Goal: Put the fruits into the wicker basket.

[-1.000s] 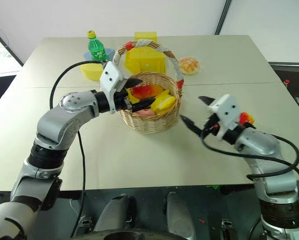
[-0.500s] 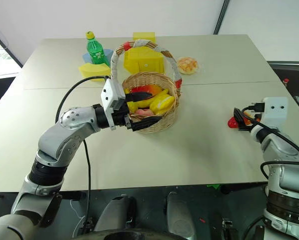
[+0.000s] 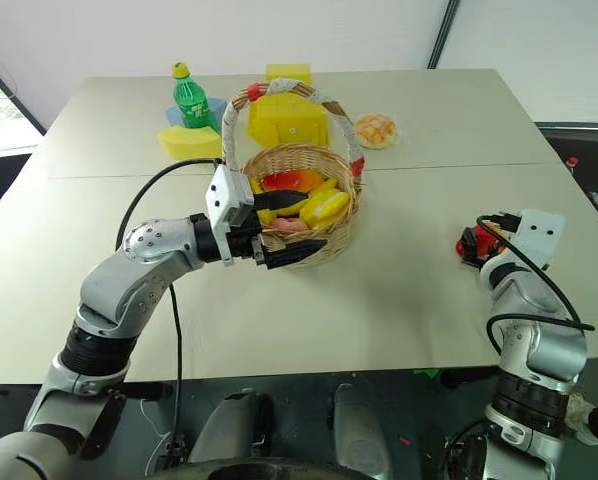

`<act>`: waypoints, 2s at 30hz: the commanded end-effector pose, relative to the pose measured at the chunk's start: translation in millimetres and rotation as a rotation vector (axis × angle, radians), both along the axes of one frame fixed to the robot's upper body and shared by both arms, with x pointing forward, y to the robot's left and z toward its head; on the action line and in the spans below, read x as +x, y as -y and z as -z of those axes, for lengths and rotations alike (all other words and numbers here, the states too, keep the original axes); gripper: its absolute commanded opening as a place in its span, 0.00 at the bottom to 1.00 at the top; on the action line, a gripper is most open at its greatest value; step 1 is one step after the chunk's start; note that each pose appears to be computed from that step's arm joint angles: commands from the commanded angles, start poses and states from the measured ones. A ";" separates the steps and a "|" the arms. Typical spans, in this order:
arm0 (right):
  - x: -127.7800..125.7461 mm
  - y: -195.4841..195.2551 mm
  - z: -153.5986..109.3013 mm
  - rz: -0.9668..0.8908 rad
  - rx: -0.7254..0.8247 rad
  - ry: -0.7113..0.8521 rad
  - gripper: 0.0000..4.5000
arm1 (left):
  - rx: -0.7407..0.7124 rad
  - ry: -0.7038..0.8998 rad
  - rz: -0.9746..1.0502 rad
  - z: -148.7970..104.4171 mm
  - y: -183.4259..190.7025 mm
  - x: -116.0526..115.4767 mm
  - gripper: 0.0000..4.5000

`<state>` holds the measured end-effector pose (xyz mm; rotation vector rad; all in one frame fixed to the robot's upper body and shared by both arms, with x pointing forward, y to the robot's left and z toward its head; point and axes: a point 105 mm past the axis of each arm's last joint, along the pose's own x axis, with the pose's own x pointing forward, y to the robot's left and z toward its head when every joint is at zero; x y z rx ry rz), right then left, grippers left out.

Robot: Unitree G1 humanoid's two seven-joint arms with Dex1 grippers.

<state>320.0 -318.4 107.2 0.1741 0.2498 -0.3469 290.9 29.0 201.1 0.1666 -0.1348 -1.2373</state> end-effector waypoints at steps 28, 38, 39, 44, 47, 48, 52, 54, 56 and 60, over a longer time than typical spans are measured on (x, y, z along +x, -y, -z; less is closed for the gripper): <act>-62.5 -194.2 -114.8 -1.322 -0.338 0.394 0.51 | 0.008 0.005 -0.197 -6.9 -100.6 -0.4 1.00; 19.7 -257.1 -117.8 -1.147 -0.448 0.380 0.51 | -0.005 0.023 -0.238 -8.8 -99.8 -5.1 1.00; 24.8 -258.6 -118.4 -1.130 -0.433 0.376 0.51 | -0.010 0.023 -0.239 -8.9 -98.4 -5.9 1.00; 25.9 -266.6 -124.6 -1.144 -0.415 0.412 0.70 | -0.019 0.021 -0.242 -7.8 -93.6 -8.3 1.00; 13.2 -273.4 -138.8 -1.185 -0.443 0.503 0.98 | -0.029 0.018 -0.239 -7.8 -91.7 -8.6 1.00; 4.7 -271.9 -143.4 -1.211 -0.442 0.532 0.99 | -0.032 0.015 -0.240 -7.8 -91.4 -8.5 1.00; -27.5 -257.2 -145.7 -1.307 -0.429 0.565 0.99 | -0.053 0.000 -0.243 -8.1 -91.2 -8.8 1.00; -43.5 -236.0 -136.6 -1.329 -0.341 0.519 0.99 | -0.057 -0.009 -0.234 -7.1 -90.1 -9.6 1.00; -48.6 -214.8 -127.9 -1.292 -0.286 0.477 0.99 | -0.057 -0.015 -0.225 -5.5 -88.1 -9.0 1.00; -37.0 -183.7 -115.6 -1.153 -0.250 0.420 0.99 | -0.060 -0.021 -0.212 -4.7 -84.8 -7.4 1.00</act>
